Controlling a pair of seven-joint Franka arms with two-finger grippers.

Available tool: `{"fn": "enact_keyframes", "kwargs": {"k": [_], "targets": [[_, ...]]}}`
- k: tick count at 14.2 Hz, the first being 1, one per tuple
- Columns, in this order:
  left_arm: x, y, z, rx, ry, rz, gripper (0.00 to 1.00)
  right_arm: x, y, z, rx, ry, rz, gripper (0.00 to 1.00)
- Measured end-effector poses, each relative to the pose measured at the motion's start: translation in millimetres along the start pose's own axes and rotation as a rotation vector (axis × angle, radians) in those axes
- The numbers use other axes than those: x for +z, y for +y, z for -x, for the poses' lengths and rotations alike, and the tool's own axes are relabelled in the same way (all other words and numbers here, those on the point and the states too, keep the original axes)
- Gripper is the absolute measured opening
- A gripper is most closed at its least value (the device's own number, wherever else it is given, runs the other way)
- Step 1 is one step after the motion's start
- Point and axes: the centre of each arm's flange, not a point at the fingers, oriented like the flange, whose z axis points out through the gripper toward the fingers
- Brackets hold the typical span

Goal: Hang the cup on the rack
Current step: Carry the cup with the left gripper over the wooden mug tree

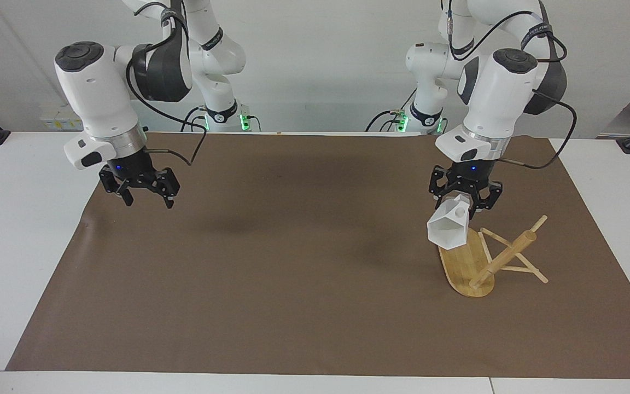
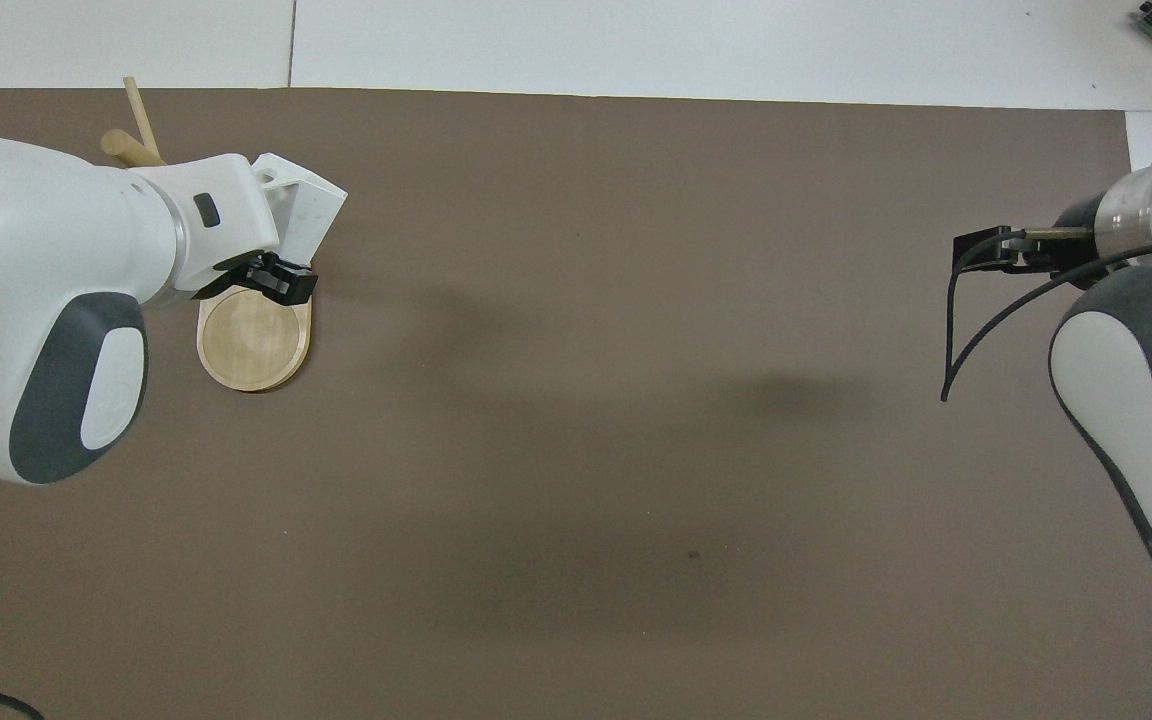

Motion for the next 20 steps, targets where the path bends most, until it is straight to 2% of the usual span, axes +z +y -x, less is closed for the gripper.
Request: {"fn": "enact_keyframes", "kwargs": {"k": [7, 15, 20], "targets": [[22.7, -5.7, -2.6, -0.073, -0.016, -0.012, 0.74, -38.8, 29.3, 19.5, 0.051, -0.114, 0.005, 1.0], [33.5, -26.8, -0.4, -0.174, -0.011, 0.0, 0.74, -96.6, 43.2, 24.5, 0.078, -0.14, 0.006, 1.0], [34.5, -47.0, 3.0, -0.23, 0.006, 0.019, 0.74, -105.7, 42.6, 25.7, 0.064, -0.141, 0.005, 1.0]]}}
